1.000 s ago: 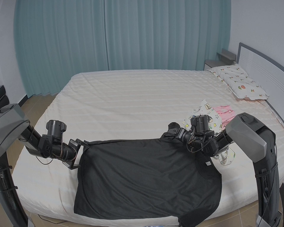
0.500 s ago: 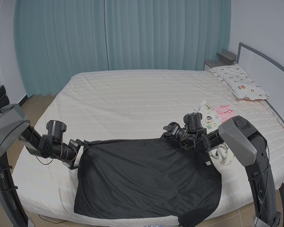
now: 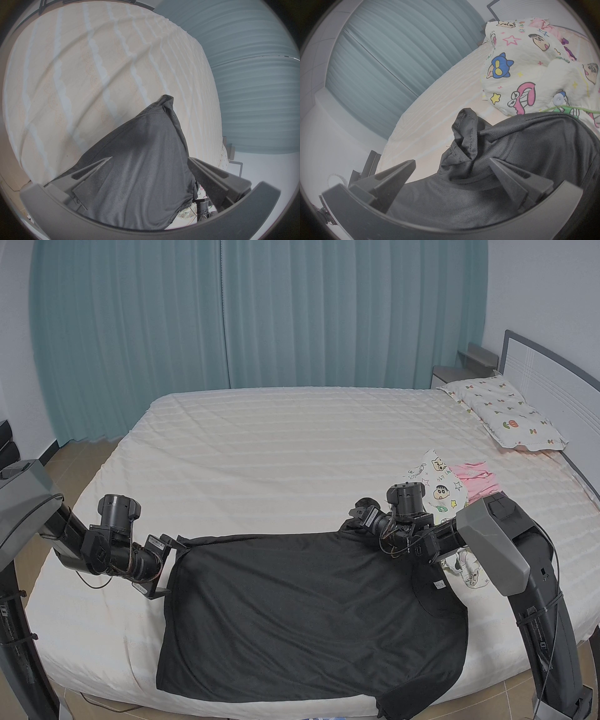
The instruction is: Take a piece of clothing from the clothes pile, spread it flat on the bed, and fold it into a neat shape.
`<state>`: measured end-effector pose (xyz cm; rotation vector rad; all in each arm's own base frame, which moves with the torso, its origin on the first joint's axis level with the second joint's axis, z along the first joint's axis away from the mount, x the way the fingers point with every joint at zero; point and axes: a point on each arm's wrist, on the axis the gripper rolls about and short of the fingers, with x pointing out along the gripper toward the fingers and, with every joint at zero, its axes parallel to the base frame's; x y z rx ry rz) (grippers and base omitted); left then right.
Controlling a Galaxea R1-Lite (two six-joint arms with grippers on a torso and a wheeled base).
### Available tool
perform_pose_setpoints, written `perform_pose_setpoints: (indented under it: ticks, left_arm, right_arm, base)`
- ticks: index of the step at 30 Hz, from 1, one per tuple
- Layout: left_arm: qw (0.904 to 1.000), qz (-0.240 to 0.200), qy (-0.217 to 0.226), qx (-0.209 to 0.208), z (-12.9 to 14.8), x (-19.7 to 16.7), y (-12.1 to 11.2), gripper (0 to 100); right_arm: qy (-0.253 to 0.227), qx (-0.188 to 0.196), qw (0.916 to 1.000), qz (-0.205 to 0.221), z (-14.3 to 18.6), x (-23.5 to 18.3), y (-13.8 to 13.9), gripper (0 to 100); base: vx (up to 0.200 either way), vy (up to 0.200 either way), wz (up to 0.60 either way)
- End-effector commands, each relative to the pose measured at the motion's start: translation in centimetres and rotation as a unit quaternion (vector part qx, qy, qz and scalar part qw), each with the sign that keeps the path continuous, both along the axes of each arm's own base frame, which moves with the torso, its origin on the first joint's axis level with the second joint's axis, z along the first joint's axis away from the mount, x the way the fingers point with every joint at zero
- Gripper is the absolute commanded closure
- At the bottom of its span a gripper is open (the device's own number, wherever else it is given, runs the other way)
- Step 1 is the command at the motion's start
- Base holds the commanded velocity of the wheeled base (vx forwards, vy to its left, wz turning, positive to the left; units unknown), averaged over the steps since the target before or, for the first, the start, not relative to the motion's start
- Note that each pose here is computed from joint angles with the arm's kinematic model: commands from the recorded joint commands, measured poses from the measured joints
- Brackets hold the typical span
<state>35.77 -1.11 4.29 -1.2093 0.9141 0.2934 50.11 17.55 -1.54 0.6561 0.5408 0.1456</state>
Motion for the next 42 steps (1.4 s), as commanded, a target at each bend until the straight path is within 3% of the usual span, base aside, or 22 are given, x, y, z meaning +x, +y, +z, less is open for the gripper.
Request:
perform_pose_setpoints:
  ticks: [1, 7, 15, 24, 25, 30, 42]
  left_arm:
    - [1.0, 0.0, 0.002, 0.0, -0.1, 0.0, 0.0, 0]
    - [1.0, 0.0, 0.001, -0.001, 0.0, 0.0, 0.0, 0]
    - [1.0, 0.0, 0.001, -0.001, 0.0, 0.0, 0.0, 0]
    - [1.0, 0.0, 0.001, -0.001, 0.0, 0.0, 0.0, 0]
    - [1.0, 0.0, 0.001, -0.001, 0.0, 0.0, 0.0, 0]
    - [1.0, 0.001, 0.001, -0.001, 0.0, 0.0, 0.0, 0]
    - [1.0, 0.0, 0.001, -0.001, 0.0, 0.0, 0.0, 0]
  right_arm:
    - [-0.001, -0.002, 1.0, -0.004, -1.0, 0.4, 0.2, 100]
    - [-0.017, 0.005, 0.9998, -0.006, -0.1, 0.8, 0.3, 100]
    - [-0.064, 0.042, 0.997, -0.014, 2.9, 1.7, 1.4, 100]
    - [-0.037, 0.011, 0.999, -0.022, 1.6, 1.1, 0.5, 100]
    - [-0.032, 0.004, 0.9993, -0.02, 1.2, 1.0, 0.4, 0]
    - [-0.019, -0.026, 0.9994, -0.01, -0.3, 0.5, 0.2, 0]
    - [-0.02, -0.01, 0.9996, -0.017, -1.2, 1.3, 0.4, 0]
  base:
    - [0.0, 0.0, 0.0]
    - [0.0, 0.0, 0.0]
    - [0.0, 0.0, 0.0]
    - [0.0, 0.0, 0.0]
    - [0.0, 0.0, 0.0]
    - [0.0, 0.0, 0.0]
    - [0.0, 0.0, 0.0]
